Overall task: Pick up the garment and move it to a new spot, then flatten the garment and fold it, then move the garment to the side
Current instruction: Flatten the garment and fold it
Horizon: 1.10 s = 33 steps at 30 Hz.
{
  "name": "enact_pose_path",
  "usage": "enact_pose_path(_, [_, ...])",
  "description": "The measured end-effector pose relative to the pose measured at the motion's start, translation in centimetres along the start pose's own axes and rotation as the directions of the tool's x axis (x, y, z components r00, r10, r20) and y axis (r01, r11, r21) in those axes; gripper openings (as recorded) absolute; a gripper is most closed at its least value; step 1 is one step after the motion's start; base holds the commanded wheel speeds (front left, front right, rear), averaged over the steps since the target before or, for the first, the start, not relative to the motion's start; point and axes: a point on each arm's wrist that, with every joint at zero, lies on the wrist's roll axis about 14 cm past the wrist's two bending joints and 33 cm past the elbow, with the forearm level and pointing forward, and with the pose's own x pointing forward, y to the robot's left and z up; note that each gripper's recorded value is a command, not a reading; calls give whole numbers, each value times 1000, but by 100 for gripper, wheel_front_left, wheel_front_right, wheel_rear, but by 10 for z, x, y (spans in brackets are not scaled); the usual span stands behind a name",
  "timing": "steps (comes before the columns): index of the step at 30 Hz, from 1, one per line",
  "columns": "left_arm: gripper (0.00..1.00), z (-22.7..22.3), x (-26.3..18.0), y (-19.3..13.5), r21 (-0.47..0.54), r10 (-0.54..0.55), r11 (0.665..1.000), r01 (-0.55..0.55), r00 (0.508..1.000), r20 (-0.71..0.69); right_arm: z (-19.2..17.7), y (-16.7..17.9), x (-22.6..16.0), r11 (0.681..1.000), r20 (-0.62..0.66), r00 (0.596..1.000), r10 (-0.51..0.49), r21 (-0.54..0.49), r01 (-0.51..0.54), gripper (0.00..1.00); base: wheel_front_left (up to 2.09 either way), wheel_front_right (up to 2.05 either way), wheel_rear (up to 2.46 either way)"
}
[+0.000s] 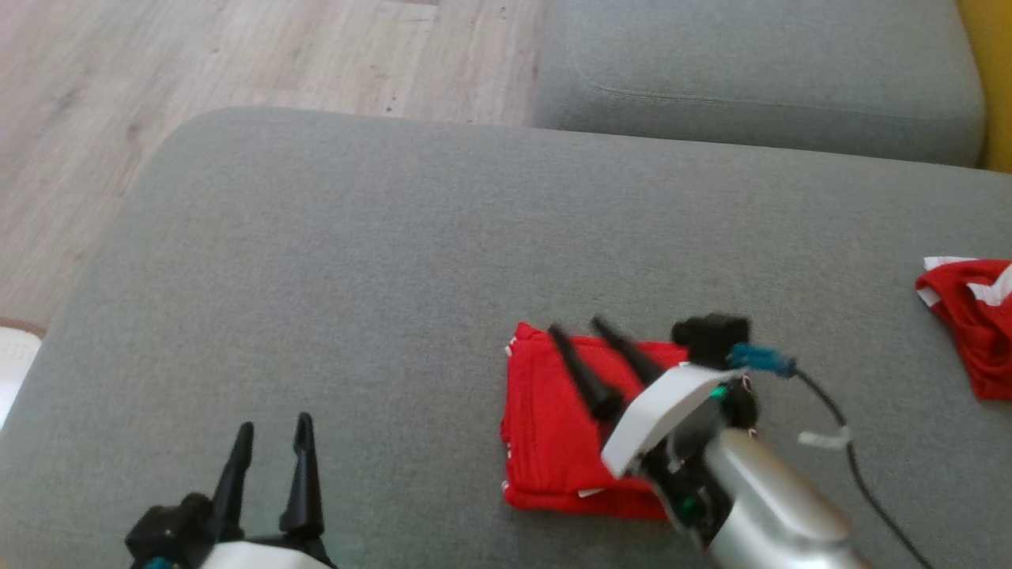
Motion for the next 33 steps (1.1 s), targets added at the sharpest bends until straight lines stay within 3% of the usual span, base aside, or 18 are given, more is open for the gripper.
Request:
enact_pose_path(5, [100,-2,5,-19,-3,-54,999,54,999,1,48,-39,-11,982,173,978,-114,-128,137,100,0,0,0])
enact_pose_path(11, [100,12,20,-41,18,-125,992,124,991,42,82,-84,-49,925,320,912,-256,-194,328,100,0,0,0])
enact_pose_path(15, [100,12,23,-49,24,-146,989,146,988,42,71,-109,-88,867,343,868,-360,-220,447,100,0,0,0])
enact_pose_path(20, [100,7,23,-52,24,-153,988,152,988,35,51,-128,-132,819,348,814,-465,-179,544,100,0,0,0])
enact_pose_path(26, [100,-13,11,-47,15,-139,990,139,990,-15,26,-126,-160,809,335,795,-505,-137,572,100,0,0,0])
enact_pose_path(33, [100,-18,6,-44,13,-132,991,132,991,-24,27,-122,-169,806,356,785,-506,-130,578,100,0,0,0])
